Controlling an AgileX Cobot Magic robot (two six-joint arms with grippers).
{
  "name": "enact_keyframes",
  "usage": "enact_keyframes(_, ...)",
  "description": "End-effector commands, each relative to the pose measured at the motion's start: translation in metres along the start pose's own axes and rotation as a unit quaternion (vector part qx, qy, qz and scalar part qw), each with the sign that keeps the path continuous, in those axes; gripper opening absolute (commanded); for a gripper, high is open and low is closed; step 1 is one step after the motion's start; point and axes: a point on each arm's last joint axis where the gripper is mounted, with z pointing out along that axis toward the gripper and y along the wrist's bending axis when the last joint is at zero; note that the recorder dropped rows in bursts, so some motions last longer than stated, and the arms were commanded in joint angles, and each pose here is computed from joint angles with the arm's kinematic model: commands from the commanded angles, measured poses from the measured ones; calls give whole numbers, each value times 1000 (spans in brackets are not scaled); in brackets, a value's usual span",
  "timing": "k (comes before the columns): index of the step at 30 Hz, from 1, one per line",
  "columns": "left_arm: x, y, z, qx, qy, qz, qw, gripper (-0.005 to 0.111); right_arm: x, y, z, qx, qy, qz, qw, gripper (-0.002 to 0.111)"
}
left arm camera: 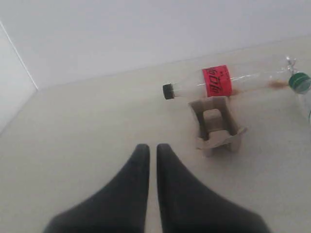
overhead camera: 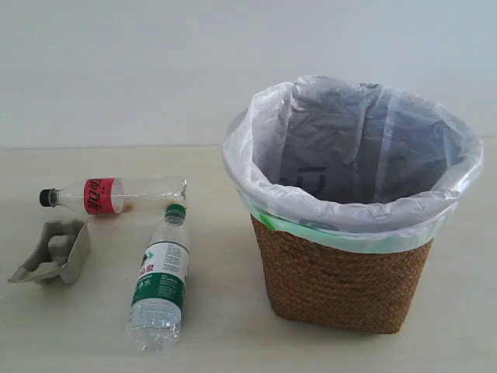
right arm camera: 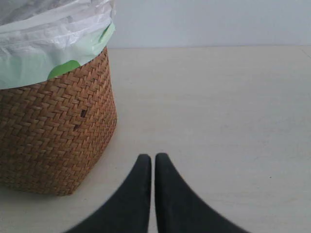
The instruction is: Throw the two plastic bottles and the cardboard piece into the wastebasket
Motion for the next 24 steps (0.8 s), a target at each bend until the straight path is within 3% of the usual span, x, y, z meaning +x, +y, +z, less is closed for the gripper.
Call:
enact_keyframes(1, -9, 1, 0, -8, -52, 56, 997, 5, -1, -1, 0, 5, -7, -6, 1000, 0)
enact_keyframes(3, -17, 0, -2, -1, -97, 19, 995, 5, -1, -1, 0, 5, -7, -6, 1000, 0)
enact_keyframes(7, -31, 1, -6, 20, -178, -128, 976, 5, -1, -1, 0, 5, -7, -6, 1000, 0)
enact_keyframes(14, -53, 5, -17, 28, -308, -176, 935, 5, -1, -1, 0, 5, -7, -6, 1000, 0)
enact_keyframes(19, -65, 8, -29, 55, -394, -237, 886, 5, -1, -1, 0, 5, -7, -6, 1000, 0)
enact_keyframes(24, -78, 12, -40, 60, -456, -235, 856, 4, -1, -1, 0, 5, -7, -6, 1000, 0)
